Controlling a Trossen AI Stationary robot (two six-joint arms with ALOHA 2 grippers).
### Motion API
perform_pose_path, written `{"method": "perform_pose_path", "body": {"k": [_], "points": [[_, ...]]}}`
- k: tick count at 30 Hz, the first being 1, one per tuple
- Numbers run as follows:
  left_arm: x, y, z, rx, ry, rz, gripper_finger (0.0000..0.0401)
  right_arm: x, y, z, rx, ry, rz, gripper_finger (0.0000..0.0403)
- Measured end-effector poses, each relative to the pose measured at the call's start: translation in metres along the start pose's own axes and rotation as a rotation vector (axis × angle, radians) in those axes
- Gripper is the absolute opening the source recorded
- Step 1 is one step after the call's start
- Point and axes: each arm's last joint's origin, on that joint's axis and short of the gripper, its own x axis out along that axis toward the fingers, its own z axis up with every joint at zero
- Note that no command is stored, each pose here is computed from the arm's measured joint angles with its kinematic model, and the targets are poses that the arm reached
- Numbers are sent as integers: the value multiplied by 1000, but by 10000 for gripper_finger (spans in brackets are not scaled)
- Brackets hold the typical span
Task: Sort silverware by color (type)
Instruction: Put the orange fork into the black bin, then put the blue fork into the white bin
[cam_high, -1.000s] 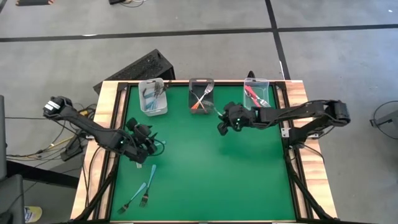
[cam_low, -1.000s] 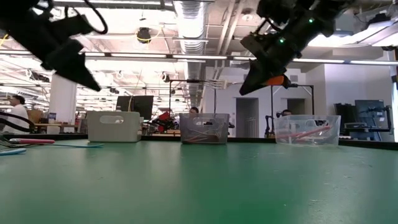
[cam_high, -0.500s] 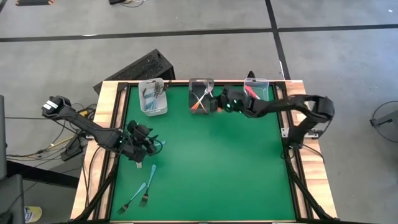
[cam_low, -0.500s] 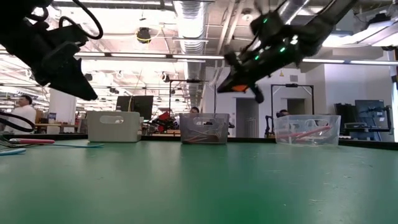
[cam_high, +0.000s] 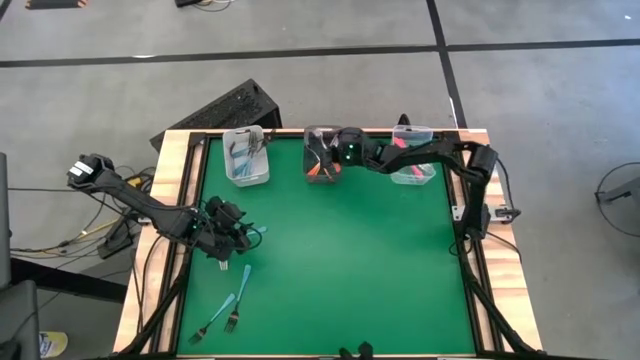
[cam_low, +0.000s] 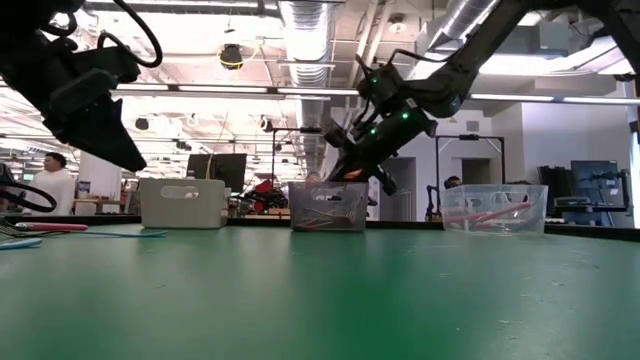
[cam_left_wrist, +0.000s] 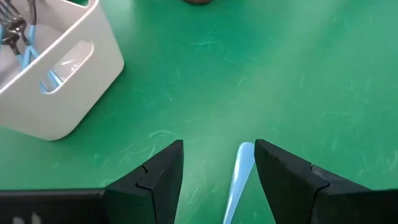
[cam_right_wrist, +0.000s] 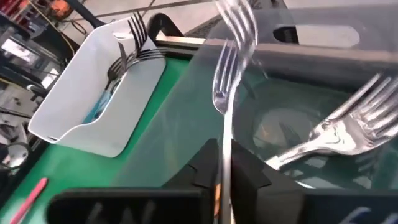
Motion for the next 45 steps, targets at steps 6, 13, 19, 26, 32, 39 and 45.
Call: {"method": "perform_pose_path", "body": {"k": [6,13,19,26,32,39,45], "points": [[0,0,0,-2,-5,2,185,-1,2,2,-41,2,-5,131],[0,-1,-2,9,69,-45,185,-17,16,5,-129,-10,28,222],[1,-3,-5,47,139,-79,185,-54,57,-5,-317,11,124,232],[11,-5,-17,121,239,-44,185,-102,101,-33,-514,56,144,222],[26,0,-36,120,375,26,185,-131,118,-46,-587,63,125,221],[29,1,-40,106,411,22,134,-144,130,-56,-614,56,161,221],[29,0,-40,103,425,-1,12,-146,129,-67,-646,94,108,221]]}}
